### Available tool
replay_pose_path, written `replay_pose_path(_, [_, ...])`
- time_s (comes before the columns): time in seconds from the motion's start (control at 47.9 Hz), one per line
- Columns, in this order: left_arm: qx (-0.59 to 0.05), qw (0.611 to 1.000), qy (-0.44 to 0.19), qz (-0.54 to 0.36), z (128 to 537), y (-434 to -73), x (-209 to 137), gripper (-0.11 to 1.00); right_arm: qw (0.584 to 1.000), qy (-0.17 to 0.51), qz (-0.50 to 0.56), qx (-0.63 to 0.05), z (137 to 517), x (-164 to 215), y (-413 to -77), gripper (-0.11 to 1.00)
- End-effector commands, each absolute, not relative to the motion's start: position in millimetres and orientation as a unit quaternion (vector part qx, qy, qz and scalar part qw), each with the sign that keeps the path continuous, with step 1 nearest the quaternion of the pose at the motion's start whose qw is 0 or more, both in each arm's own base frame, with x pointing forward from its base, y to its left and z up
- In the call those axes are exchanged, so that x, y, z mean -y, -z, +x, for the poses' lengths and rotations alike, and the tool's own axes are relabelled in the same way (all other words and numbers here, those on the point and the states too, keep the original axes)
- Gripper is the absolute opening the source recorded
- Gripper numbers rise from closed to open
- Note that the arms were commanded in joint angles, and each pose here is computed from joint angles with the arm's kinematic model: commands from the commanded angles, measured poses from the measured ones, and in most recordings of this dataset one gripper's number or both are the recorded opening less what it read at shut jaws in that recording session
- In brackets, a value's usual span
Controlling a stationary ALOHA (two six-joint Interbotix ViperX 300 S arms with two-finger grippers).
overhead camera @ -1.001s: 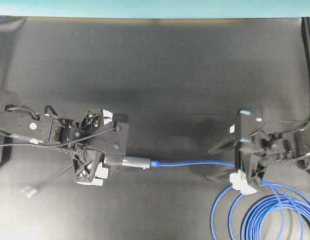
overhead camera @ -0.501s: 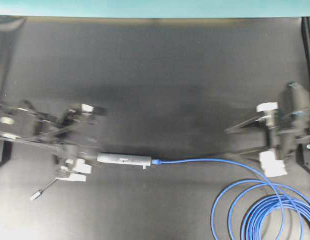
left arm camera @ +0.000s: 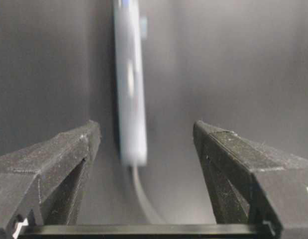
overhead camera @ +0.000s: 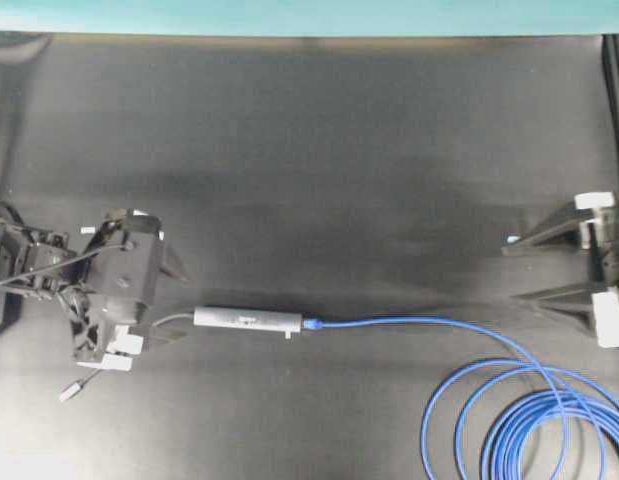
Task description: Insert the LAN cable into the hub.
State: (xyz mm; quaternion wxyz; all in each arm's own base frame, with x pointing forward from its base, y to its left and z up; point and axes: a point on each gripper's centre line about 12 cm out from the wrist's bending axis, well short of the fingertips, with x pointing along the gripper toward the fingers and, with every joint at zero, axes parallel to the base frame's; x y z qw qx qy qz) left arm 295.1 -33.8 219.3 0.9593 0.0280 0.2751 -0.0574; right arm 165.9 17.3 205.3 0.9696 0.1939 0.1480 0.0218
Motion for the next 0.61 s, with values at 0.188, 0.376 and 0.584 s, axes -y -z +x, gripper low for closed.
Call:
replay_pose_path(0.188, [-0.180,0.982,0.053,0.023,284,-263,29,0.74,0.970,-0.022,0.195,-0.143,165,-17,-206,0.83])
replay_pose_path(0.376, [-0.165,0.985,0.044,0.020,265,-268,23,0.74,0.970,-0.022,0.196,-0.143,163,-17,-206,0.83])
replay_pose_path(0.584, [-0.144,0.988,0.043,0.018,251,-275,21,0.74,0.970,-0.021,0.196,-0.146,162,-17,-203,0.83])
